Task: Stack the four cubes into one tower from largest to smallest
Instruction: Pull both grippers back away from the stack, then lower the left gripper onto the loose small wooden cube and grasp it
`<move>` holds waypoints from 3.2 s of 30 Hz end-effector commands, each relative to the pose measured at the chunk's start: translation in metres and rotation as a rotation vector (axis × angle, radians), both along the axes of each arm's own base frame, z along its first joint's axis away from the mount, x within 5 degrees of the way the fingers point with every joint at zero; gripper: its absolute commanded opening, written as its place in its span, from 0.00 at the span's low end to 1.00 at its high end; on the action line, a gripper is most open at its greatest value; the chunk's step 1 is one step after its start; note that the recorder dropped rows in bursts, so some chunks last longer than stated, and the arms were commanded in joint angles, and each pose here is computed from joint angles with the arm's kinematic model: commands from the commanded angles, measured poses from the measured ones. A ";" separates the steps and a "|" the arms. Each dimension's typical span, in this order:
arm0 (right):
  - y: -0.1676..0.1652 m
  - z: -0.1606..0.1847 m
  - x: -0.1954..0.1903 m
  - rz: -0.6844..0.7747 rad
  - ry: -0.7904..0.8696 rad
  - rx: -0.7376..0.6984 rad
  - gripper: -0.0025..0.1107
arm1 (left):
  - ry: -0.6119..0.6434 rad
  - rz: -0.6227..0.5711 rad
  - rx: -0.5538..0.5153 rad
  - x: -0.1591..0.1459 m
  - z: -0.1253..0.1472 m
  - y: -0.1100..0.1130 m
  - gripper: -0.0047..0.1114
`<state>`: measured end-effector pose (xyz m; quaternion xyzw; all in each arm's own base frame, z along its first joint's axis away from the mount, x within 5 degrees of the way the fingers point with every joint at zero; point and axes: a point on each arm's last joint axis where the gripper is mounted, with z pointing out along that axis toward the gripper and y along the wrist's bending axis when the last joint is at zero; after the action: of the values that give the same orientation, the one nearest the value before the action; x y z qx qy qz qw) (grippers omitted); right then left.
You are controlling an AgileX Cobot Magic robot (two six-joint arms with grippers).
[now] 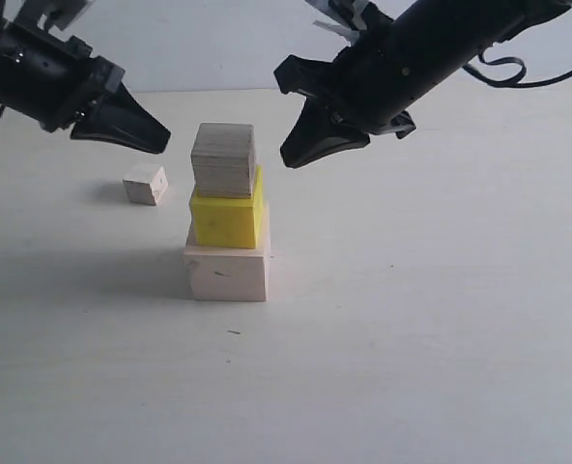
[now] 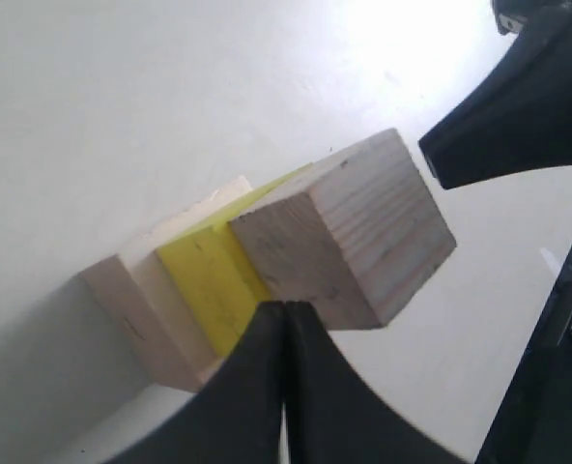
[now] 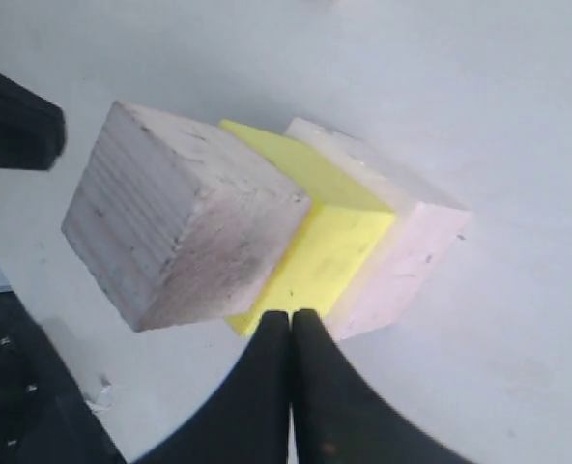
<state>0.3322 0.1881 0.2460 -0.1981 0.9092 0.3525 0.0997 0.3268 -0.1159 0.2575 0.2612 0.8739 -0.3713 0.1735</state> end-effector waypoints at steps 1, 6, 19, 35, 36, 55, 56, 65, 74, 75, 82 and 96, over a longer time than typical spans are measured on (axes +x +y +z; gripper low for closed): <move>-0.009 0.029 -0.007 -0.031 -0.112 -0.023 0.02 | -0.069 0.111 0.026 0.000 0.020 0.022 0.04; -0.028 0.055 -0.029 -0.155 -0.243 -0.055 0.02 | -0.055 0.252 0.144 0.007 0.014 0.042 0.04; -0.064 0.040 -0.121 -0.116 -0.181 -0.110 0.02 | -0.033 0.389 0.380 0.046 -0.019 0.046 0.34; -0.070 0.047 -0.145 -0.057 -0.166 -0.106 0.02 | -0.009 0.244 0.523 0.106 -0.043 0.004 0.58; -0.070 0.047 -0.145 -0.054 -0.165 -0.106 0.02 | -0.013 0.247 0.529 0.109 -0.043 0.004 0.60; -0.070 0.047 -0.145 -0.043 -0.174 -0.108 0.02 | 0.079 0.281 0.562 0.135 -0.084 0.000 0.60; -0.070 0.047 -0.145 -0.043 -0.174 -0.108 0.02 | 0.081 0.280 0.563 0.135 -0.085 0.000 0.60; -0.070 0.047 -0.146 -0.039 -0.172 -0.109 0.02 | 0.051 0.232 0.604 0.132 -0.096 -0.018 0.60; -0.070 0.049 -0.149 -0.026 -0.167 -0.108 0.02 | 0.026 0.208 0.694 0.134 -0.108 -0.022 0.60; -0.070 0.049 -0.149 -0.022 -0.171 -0.109 0.02 | 0.028 0.211 0.694 0.134 -0.108 -0.022 0.60; -0.070 0.049 -0.149 -0.022 -0.170 -0.107 0.02 | 0.029 0.228 0.689 0.134 -0.108 -0.023 0.60; -0.070 0.049 -0.149 -0.022 -0.168 -0.105 0.02 | 0.052 0.231 0.691 0.135 -0.118 -0.023 0.60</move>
<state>0.1845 0.1189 0.2946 -0.2180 0.9184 0.2855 0.1657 0.4598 -0.1383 0.1353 0.1997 0.9755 -0.0376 0.0840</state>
